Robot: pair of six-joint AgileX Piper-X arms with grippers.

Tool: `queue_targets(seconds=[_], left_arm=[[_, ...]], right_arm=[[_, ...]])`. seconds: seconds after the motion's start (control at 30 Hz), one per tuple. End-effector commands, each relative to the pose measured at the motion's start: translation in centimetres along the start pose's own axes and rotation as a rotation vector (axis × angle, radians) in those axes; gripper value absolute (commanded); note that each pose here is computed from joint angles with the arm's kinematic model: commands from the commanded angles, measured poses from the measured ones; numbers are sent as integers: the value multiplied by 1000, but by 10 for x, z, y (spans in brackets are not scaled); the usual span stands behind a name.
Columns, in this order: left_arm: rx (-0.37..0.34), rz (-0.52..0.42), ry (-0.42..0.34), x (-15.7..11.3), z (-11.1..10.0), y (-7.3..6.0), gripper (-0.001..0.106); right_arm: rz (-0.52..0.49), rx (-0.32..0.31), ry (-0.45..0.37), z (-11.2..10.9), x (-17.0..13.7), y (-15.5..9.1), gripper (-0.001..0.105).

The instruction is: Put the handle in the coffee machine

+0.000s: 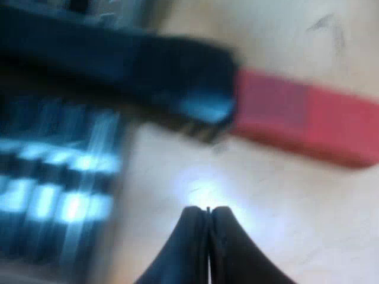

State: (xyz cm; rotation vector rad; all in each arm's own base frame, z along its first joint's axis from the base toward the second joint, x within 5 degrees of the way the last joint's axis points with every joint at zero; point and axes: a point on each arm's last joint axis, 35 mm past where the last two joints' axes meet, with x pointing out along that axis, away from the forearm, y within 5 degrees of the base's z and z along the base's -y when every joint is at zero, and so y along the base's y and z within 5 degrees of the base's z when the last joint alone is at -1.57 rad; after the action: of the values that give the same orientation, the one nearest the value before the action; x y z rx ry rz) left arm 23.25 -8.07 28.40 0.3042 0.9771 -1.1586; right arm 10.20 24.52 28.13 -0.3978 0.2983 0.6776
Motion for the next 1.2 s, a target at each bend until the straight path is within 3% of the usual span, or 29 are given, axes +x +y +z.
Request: queue_targets(seconds=[0.03, 0.23, 0.37, 0.47, 0.63, 0.73, 0.8, 0.9, 1.03, 1.07, 1.13, 1.17, 1.2], left_arm=[[31, 53, -29, -18, 1, 0, 1], [-10, 147, -83, -50, -11, -6, 1], [-26, 245, -140, -77, -20, -20, 3], [-71, 307, -174, -91, -25, -28, 17], [-180, 374, -234, -107, -32, -38, 57], [-239, 408, -283, -118, -32, -48, 73], [-248, 419, -303, -123, -29, -53, 77], [-263, 438, -341, -134, -23, -60, 79], [-294, 477, -441, -157, -6, -67, 79], [-294, 480, -448, -158, -5, -67, 79], [-292, 519, -538, -172, 6, -69, 79], [-304, 521, -557, -174, 9, -70, 79], [-335, 520, -591, -179, 12, -72, 79]], right_arm=[[9, 8, -19, 5, -3, -1, 52], [44, 8, -20, 5, -3, 0, 52], [43, 6, -12, 8, -3, -2, 52], [76, 10, 6, 15, -2, -8, 52], [96, 23, 85, 39, -3, -34, 52], [103, 32, 108, 56, -8, -50, 53], [98, 27, 95, 66, -12, -54, 53], [96, -29, 44, 80, -22, -59, 53], [92, -54, 33, 83, -24, -61, 53], [-14, -25, -2, 93, -36, -76, 53], [-26, -17, -1, 93, -38, -81, 53], [-106, 59, 56, 85, -46, -106, 53], [-132, 86, 75, 82, -48, -113, 53]])
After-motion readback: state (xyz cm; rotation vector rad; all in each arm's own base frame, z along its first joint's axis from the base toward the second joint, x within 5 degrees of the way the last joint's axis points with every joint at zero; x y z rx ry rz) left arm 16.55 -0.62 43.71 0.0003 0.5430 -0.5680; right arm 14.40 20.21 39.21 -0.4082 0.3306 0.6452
